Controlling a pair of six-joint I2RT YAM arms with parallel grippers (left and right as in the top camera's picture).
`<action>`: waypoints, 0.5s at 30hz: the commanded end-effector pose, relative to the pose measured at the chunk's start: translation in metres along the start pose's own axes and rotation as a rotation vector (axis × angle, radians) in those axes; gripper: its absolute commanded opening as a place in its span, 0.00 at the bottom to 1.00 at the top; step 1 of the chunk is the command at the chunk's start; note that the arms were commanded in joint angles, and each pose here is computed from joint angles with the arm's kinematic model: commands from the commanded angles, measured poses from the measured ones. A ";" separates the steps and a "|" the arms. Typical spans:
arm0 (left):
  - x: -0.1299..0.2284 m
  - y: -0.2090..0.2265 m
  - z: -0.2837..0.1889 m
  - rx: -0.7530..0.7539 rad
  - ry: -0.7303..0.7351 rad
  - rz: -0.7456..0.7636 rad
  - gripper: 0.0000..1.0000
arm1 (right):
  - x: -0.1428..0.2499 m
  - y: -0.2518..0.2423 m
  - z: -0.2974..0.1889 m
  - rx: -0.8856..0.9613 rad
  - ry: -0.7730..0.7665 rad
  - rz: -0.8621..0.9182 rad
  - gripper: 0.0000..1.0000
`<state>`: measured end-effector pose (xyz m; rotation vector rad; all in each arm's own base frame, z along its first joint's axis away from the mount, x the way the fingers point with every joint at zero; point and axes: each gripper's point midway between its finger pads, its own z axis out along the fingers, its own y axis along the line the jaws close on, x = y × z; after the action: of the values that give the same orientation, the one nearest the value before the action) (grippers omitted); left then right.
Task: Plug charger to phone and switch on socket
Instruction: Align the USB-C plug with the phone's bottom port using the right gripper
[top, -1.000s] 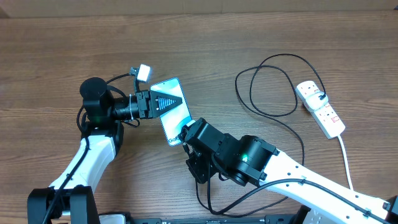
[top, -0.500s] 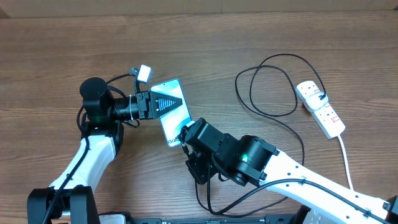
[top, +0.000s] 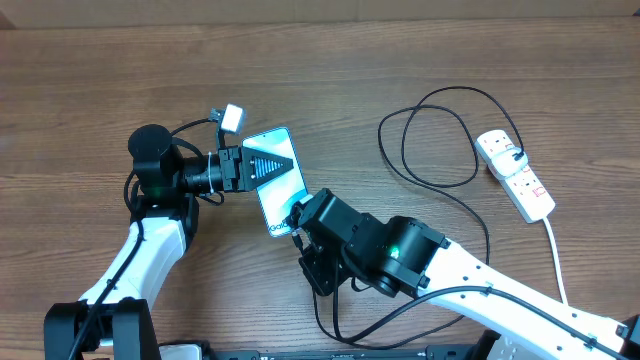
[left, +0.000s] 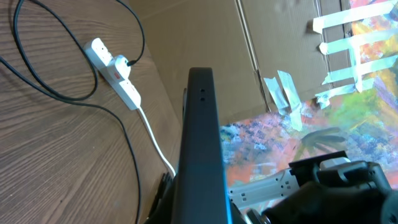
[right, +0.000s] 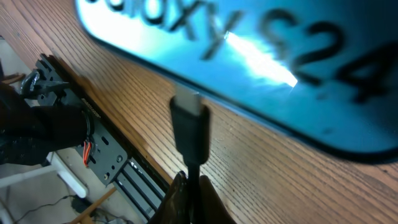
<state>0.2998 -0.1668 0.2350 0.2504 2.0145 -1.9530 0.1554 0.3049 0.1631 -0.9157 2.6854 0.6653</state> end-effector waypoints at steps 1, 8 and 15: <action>0.001 -0.008 0.000 0.020 0.035 0.019 0.04 | -0.004 -0.001 -0.003 -0.034 -0.005 0.022 0.04; -0.001 -0.010 0.000 0.022 0.033 0.048 0.04 | -0.004 0.006 -0.004 -0.081 0.003 0.024 0.04; -0.001 -0.011 0.000 0.022 0.033 0.054 0.04 | -0.007 0.013 -0.004 -0.119 -0.004 0.019 0.04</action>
<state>0.2991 -0.1668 0.2382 0.2847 1.9960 -1.9412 0.1515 0.3111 0.1684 -0.9137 2.6978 0.7858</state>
